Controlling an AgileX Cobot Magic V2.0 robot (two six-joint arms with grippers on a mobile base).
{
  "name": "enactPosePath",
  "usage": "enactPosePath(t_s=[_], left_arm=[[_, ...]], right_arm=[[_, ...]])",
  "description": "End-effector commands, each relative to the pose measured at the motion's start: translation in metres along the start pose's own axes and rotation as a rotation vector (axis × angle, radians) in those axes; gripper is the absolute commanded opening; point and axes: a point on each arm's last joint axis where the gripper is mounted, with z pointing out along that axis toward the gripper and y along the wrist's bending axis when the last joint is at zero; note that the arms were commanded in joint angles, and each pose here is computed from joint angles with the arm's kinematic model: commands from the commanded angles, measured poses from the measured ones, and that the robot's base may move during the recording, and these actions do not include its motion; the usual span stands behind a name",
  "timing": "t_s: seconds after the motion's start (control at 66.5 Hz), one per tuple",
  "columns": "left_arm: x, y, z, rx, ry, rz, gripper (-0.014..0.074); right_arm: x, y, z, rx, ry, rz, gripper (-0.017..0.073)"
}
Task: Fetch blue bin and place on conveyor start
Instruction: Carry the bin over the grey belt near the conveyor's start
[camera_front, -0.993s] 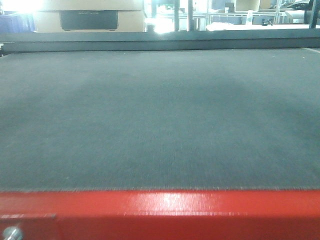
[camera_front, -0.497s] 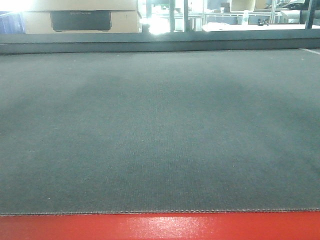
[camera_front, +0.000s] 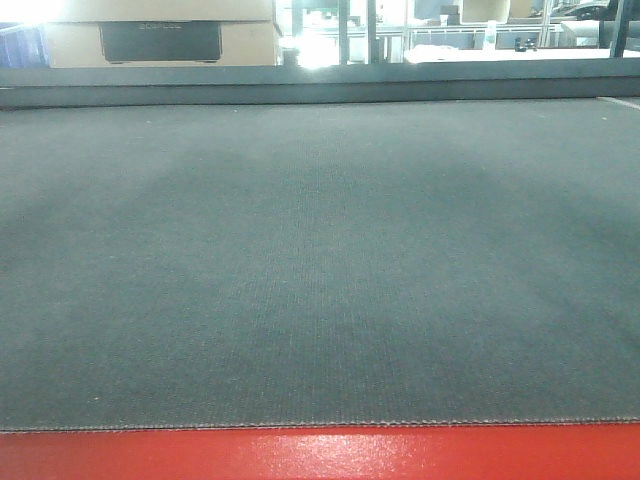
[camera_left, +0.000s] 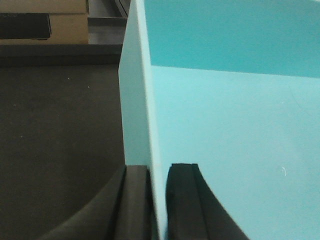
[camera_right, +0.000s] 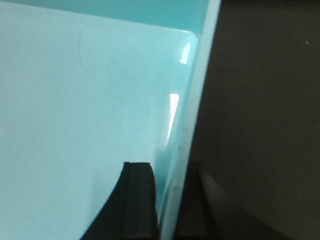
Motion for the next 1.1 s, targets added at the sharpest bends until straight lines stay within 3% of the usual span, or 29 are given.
enactPosePath(t_s=[0.0,0.482,0.587,0.843,1.083], left_arm=[[-0.012,-0.001,-0.012,0.003,-0.101,0.013,-0.0111],[-0.013,-0.001,-0.012,0.004,-0.109,0.013,-0.0111],[-0.008,0.0,-0.012,-0.003,-0.059,0.012,-0.0111],[0.044,0.01,0.027,-0.051,0.191,0.019,-0.0111],[0.107,0.019,0.083,-0.053,0.27,0.006,-0.0111]], right_arm=[[-0.004,-0.003,-0.008,0.021,-0.041,-0.039,-0.0153],[-0.008,0.0,-0.008,-0.01,-0.088,-0.025,-0.0153],[-0.009,0.002,-0.009,-0.03,-0.092,-0.011,-0.0153],[0.003,0.0,0.039,-0.005,0.068,-0.01,-0.0153],[0.055,-0.01,0.129,0.039,0.329,-0.004,-0.0153]])
